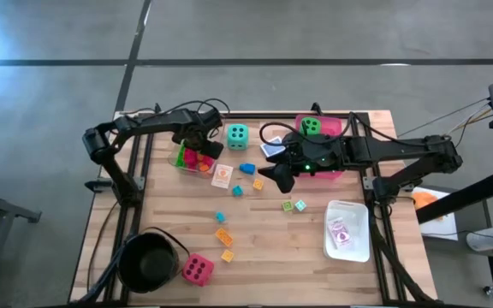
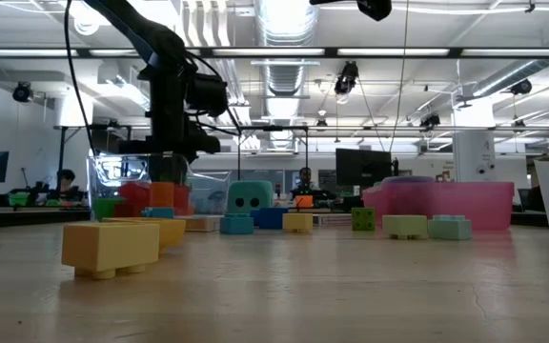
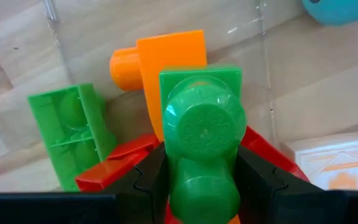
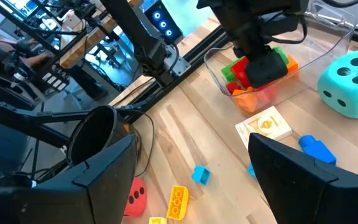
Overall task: Pick & Place Toys
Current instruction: Put the green game piece into the transparent bin, then put the light blue game piece into the transparent bin
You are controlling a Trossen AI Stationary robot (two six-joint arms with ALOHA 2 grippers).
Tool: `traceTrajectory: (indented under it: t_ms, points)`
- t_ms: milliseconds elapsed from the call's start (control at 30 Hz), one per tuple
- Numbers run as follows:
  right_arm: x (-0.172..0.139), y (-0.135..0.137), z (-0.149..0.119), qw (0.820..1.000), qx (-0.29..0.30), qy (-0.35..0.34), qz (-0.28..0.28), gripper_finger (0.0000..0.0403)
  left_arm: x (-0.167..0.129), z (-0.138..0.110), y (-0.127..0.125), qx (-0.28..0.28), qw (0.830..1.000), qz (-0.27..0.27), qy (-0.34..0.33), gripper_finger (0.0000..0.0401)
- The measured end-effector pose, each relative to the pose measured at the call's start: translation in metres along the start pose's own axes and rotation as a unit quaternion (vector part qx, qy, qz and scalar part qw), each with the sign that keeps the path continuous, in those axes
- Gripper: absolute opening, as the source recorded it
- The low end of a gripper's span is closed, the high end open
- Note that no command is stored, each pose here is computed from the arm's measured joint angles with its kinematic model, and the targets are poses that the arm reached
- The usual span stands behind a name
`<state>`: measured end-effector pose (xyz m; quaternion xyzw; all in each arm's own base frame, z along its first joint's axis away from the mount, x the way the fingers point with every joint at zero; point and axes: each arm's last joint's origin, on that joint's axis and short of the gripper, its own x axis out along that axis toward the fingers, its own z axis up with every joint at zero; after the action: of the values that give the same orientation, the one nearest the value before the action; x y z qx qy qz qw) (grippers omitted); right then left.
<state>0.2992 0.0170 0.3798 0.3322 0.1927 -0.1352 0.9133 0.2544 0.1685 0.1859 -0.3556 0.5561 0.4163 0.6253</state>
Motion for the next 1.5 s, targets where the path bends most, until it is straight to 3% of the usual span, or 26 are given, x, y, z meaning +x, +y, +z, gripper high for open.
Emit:
traceTrajectory:
  t_ms: [900, 1300, 1500]
  points:
    - [0.000, 0.000, 0.000, 1.000, -0.001, 0.001, 0.001, 0.0299, 0.009, -0.013, 0.002, -0.005, 0.999, 0.004, 0.031, 0.0135]
    - [0.000, 0.000, 0.000, 1.000, -0.001, 0.002, 0.002, 0.0299, 0.005, -0.014, 0.003, 0.006, 1.000, 0.002, 0.029, 0.0265]
    - [0.000, 0.000, -0.001, 1.000, -0.002, 0.003, 0.001, 0.0299, -0.008, -0.017, 0.007, 0.005, 1.000, -0.006, 0.014, 0.0308]
